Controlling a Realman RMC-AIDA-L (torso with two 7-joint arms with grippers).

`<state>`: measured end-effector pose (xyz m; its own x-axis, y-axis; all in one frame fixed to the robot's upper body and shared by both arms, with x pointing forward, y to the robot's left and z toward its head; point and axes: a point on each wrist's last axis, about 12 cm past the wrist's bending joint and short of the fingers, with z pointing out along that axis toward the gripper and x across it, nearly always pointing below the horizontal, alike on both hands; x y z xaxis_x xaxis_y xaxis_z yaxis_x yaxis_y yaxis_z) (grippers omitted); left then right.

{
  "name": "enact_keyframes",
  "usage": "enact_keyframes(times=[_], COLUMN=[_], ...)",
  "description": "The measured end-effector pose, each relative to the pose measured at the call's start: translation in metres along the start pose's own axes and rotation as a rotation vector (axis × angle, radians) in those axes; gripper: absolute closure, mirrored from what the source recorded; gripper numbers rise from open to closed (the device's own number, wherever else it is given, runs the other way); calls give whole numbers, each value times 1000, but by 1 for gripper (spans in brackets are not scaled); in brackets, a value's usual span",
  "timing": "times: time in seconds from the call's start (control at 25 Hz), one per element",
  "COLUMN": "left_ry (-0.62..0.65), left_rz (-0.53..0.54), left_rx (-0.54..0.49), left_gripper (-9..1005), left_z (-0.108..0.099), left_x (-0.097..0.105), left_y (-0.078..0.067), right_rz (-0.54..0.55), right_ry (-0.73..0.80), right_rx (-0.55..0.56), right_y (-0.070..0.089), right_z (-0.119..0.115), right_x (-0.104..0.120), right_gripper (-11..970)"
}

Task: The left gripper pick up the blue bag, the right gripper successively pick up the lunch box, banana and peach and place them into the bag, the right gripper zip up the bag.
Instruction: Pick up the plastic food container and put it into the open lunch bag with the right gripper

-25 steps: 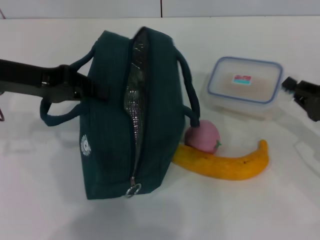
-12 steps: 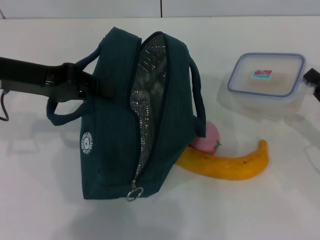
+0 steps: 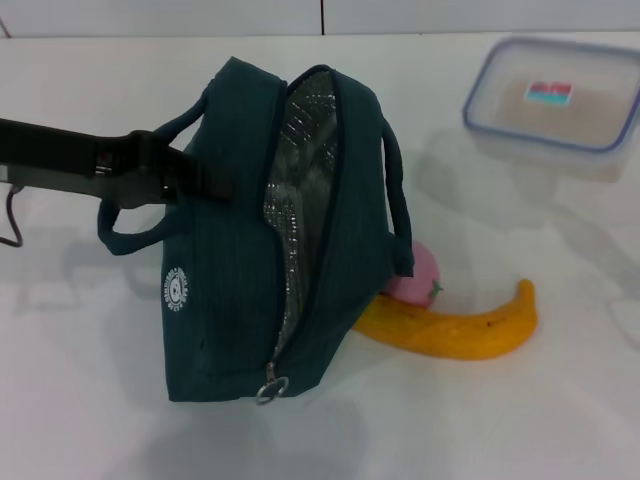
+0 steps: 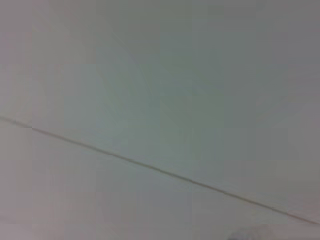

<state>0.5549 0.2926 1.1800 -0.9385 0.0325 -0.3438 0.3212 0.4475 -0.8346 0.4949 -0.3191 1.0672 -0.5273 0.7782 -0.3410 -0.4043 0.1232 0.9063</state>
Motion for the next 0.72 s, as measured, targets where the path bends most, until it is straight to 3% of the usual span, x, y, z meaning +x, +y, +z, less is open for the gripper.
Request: enact_keyframes(times=[0.28, 0.56, 0.72], left_ry=[3, 11, 21], left_rz=[-3, 2, 13], left_rx=[-1, 2, 3], left_gripper=[959, 959, 959], left_z=[1, 6, 9], left_x=[0, -1, -3], left_y=[0, -1, -3], right_rz=[-18, -23, -12], right_ry=[56, 153, 203], right_rx=[-181, -340, -367], right_y=[20, 39, 44], right_z=[27, 79, 101], right_x=[-1, -2, 3], right_gripper=[862, 862, 863])
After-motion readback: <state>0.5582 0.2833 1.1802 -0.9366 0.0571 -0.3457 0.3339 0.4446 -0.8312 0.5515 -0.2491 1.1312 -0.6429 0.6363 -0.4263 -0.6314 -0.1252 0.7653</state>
